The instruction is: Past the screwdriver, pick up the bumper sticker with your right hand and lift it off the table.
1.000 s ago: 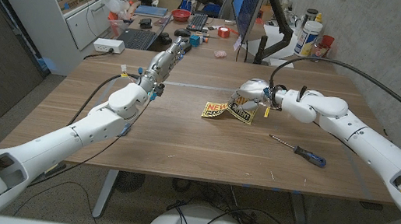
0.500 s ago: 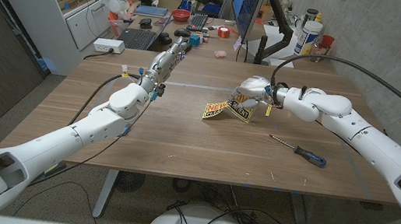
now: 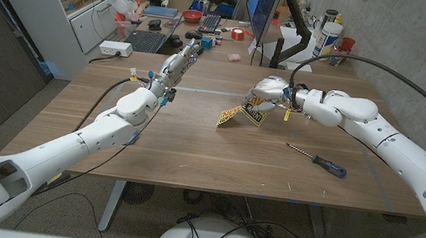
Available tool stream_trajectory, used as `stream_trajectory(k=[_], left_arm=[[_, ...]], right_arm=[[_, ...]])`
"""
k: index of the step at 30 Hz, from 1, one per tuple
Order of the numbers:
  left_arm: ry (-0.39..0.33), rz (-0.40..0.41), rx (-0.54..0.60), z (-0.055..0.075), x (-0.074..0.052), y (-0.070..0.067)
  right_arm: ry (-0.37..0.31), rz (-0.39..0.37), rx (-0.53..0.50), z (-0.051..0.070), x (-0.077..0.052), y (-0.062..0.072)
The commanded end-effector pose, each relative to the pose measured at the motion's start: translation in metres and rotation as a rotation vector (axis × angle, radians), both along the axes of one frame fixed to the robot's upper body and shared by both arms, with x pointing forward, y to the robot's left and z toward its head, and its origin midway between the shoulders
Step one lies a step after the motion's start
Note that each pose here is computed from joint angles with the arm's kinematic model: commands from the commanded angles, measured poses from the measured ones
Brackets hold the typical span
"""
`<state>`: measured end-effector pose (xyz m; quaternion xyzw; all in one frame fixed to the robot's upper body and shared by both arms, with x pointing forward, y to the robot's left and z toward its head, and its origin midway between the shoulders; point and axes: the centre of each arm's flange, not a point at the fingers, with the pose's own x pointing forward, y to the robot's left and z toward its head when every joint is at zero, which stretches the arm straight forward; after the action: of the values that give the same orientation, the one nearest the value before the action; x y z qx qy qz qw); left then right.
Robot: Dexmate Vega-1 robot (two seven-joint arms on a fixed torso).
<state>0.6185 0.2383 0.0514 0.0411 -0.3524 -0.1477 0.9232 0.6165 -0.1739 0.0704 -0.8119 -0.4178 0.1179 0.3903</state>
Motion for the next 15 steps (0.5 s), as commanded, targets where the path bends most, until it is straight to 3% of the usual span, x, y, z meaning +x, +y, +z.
stream_trajectory(k=[1,15], left_arm=[[0.004,0.002,0.002,0.001,0.002,0.001],[0.001,-0.001,0.015,0.002,0.002,0.000]], right_arm=[[-0.018,0.011,-0.007,0.008,-0.007,0.002],[-0.046,0.019,-0.002,0.017,-0.018,0.004]])
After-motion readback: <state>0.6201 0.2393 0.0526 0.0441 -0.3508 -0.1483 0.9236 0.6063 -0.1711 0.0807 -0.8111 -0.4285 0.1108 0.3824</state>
